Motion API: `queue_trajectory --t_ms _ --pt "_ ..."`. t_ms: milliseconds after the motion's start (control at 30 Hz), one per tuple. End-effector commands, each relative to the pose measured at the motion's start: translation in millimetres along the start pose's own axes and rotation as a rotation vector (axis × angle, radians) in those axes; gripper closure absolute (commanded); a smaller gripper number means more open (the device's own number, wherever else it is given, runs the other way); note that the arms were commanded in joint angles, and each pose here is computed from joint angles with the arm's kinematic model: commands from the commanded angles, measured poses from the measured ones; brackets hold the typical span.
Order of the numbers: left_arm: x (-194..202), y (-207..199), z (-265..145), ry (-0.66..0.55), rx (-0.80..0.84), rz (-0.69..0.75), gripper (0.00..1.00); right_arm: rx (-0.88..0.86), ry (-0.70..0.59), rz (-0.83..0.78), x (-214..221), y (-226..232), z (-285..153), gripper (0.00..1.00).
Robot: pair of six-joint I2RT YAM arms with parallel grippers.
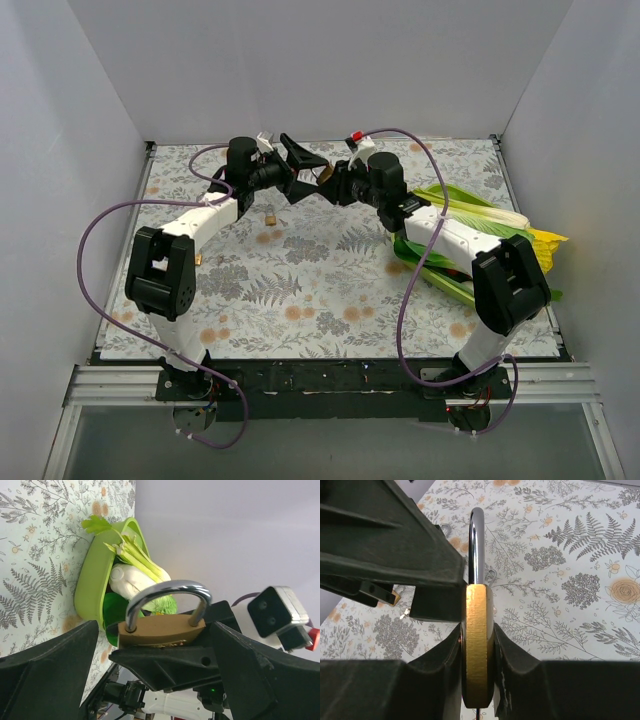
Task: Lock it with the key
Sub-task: Lock the lock.
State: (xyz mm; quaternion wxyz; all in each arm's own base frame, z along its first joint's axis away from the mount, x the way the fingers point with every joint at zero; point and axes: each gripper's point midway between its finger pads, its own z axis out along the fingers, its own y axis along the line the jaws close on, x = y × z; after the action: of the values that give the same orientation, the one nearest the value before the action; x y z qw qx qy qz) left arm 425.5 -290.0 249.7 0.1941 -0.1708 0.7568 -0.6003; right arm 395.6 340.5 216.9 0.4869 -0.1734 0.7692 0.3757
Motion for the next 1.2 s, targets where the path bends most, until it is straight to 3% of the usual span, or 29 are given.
queue_trajectory --t_ms 0,267,433,533,667,967,1033,1100,1167 --pt "2 -4 1 -0.011 -0.010 -0.004 0.05 -0.093 -0.239 -0.086 -81 38 -5 0.99" --pt "6 -9 3 -0.009 -0.001 0.016 0.11 -0.095 -0.226 -0.091 -75 42 -3 0.99" --pt "8 -11 3 -0.001 0.007 0.023 0.28 -0.093 -0.218 -0.094 -72 44 -2 0.99" --pt "8 -14 3 -0.005 0.012 0.034 0.27 -0.087 -0.218 -0.091 -72 43 -1 0.99" --pt "9 -14 3 -0.008 0.005 0.042 0.16 -0.081 -0.209 -0.081 -69 41 1 0.99" --pt "13 -18 4 -0.009 0.006 0.095 0.29 -0.091 -0.190 -0.074 -65 43 1 0.99" --pt "14 -21 6 -0.018 -0.008 0.132 0.27 -0.093 -0.180 -0.065 -62 42 2 0.99" --pt "17 -20 6 -0.022 -0.022 0.148 0.18 -0.093 -0.176 -0.061 -61 42 2 0.99" --pt "18 -17 5 -0.018 -0.027 0.141 0.18 -0.094 -0.178 -0.060 -61 43 2 0.99"
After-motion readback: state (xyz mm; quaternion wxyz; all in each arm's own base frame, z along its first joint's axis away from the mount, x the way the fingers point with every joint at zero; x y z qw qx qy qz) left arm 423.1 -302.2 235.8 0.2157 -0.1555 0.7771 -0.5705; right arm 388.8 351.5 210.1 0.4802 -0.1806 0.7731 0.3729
